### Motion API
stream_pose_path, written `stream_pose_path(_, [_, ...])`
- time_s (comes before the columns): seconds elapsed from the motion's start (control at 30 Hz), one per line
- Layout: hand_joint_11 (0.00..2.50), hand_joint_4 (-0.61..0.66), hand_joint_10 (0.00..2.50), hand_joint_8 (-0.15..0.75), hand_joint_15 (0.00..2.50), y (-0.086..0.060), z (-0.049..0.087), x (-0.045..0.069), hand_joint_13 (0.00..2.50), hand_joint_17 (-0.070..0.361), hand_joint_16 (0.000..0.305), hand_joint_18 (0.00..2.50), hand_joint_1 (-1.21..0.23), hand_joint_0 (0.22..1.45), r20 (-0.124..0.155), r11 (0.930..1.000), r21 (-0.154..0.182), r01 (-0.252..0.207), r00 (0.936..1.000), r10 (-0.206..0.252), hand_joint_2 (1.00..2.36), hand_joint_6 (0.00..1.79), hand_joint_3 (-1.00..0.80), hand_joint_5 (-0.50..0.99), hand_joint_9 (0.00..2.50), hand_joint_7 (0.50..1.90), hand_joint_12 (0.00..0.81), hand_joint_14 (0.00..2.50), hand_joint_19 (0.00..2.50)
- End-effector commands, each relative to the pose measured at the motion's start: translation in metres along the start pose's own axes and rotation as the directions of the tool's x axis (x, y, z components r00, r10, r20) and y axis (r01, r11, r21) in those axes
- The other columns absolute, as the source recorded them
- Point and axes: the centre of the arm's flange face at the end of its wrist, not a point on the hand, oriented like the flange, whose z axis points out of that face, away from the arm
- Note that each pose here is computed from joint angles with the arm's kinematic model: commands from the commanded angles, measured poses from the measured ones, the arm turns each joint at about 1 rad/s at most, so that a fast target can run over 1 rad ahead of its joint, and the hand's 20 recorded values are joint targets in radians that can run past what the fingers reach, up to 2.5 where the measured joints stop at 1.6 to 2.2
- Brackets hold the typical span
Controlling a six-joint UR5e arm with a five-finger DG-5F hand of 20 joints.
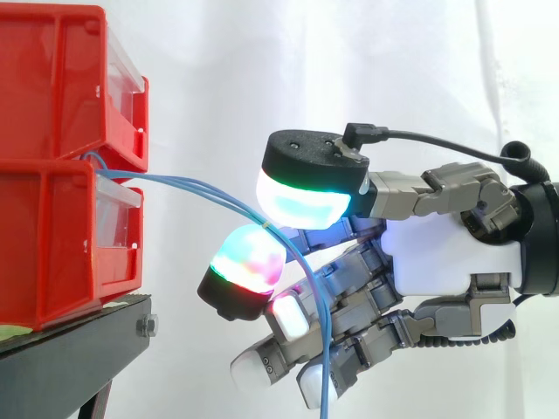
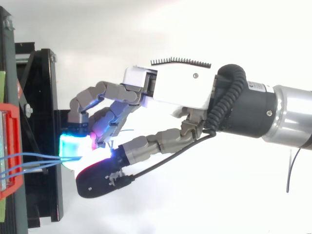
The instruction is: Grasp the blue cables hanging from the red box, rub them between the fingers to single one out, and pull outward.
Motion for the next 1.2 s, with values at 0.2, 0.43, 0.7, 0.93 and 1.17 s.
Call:
stream_pose_path(0.2, [0.75, 0.24, 0.02, 0.400, 0.40, 0.0008, -0.0010, 0.0037, 0.76, 0.148, 0.066, 0.84, -0.74, 0.55, -0.002, 1.0000, 0.004, -0.008, 1.0000, 0.008, 1.00, 0.85, -0.50, -0.16, 0.94, 1.00, 0.478, 0.01, 0.48])
stream_pose_path(0.43, [0.78, 0.22, 0.01, 0.396, 0.40, 0.0008, -0.0010, 0.0037, 0.77, 0.141, 0.063, 0.85, -0.81, 0.61, -0.002, 1.0000, 0.004, -0.008, 1.0000, 0.008, 1.00, 0.88, -0.44, -0.16, 0.97, 1.03, 0.467, 0.01, 0.48])
stream_pose_path(0.7, [0.80, 0.11, 0.02, 0.403, 0.40, 0.0009, -0.0011, 0.0049, 0.80, 0.142, 0.063, 0.88, -0.83, 0.65, -0.004, 0.9999, 0.003, -0.009, 0.9999, 0.009, 1.01, 0.92, -0.27, -0.16, 0.99, 1.11, 0.469, 0.01, 0.47])
stream_pose_path(0.93, [0.79, 0.09, 0.02, 0.380, 0.39, 0.0009, -0.0011, 0.0049, 0.80, 0.141, 0.063, 0.91, -0.92, 0.74, -0.004, 0.9998, 0.003, -0.020, 0.9998, 0.020, 1.01, 0.92, -0.39, -0.18, 0.92, 1.09, 0.474, 0.01, 0.43])
stream_pose_path(1.17, [0.78, 0.16, 0.02, 0.371, 0.38, 0.0020, -0.0013, 0.0047, 0.80, 0.141, 0.063, 0.92, -0.93, 0.75, -0.004, 0.9996, 0.002, -0.028, 0.9996, 0.028, 1.00, 0.91, -0.50, -0.18, 0.90, 1.00, 0.467, 0.01, 0.39])
